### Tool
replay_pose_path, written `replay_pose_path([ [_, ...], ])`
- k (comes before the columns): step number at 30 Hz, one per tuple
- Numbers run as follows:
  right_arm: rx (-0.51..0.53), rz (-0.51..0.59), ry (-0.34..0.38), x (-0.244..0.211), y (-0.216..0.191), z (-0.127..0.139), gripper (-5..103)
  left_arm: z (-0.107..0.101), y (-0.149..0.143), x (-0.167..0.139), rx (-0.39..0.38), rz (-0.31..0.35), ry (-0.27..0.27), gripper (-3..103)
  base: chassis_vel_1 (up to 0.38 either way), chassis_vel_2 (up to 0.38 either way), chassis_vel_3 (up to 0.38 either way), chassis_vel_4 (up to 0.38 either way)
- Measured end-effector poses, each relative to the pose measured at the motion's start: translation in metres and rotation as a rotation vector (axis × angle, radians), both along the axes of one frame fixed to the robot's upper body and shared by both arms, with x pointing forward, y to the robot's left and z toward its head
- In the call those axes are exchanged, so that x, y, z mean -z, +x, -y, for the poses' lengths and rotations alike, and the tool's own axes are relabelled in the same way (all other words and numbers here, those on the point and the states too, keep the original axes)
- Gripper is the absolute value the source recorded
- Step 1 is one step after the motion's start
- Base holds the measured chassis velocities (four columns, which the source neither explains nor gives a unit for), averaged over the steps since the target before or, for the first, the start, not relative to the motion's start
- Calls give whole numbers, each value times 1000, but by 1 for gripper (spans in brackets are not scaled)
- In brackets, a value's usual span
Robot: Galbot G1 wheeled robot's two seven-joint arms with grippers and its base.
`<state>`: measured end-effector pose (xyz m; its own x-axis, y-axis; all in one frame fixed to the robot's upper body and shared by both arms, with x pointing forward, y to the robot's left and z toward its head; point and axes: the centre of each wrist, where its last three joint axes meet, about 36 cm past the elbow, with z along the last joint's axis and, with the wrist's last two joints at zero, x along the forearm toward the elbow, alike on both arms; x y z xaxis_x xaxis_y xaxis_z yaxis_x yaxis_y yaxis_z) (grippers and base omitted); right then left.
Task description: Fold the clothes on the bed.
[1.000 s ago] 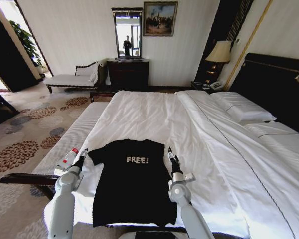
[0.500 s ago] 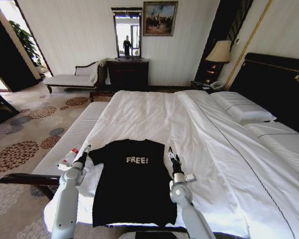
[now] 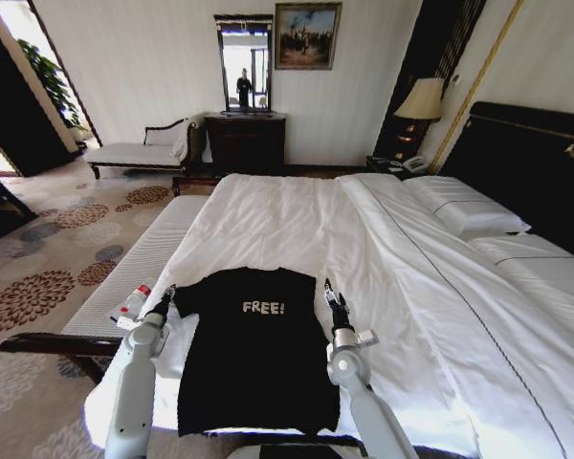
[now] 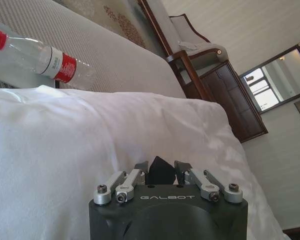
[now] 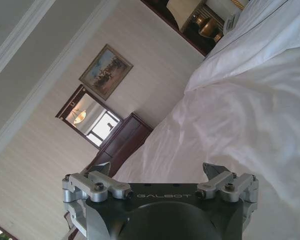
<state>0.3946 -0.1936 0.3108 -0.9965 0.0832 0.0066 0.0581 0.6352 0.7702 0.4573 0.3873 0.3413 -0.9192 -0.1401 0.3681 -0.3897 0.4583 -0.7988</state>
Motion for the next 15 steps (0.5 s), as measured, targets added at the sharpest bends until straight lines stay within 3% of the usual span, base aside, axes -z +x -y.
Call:
replay_pose_path([
  [2, 2, -2, 0, 1, 0, 0, 100, 1, 0, 0, 1, 0, 2, 23, 0, 0, 0, 0],
  [5, 3, -7, -1, 2, -1, 1, 100, 1, 0, -1, 2, 1, 5, 18, 0, 0, 0, 0],
  [6, 5, -10, -2, 3, -1, 2, 100, 0, 0, -3, 2, 2, 8, 7, 0, 0, 0, 0],
  [15, 5, -17, -2, 6, -1, 1, 100, 0, -5, -21, 10, 35, 33, 0, 0, 0, 0, 0],
])
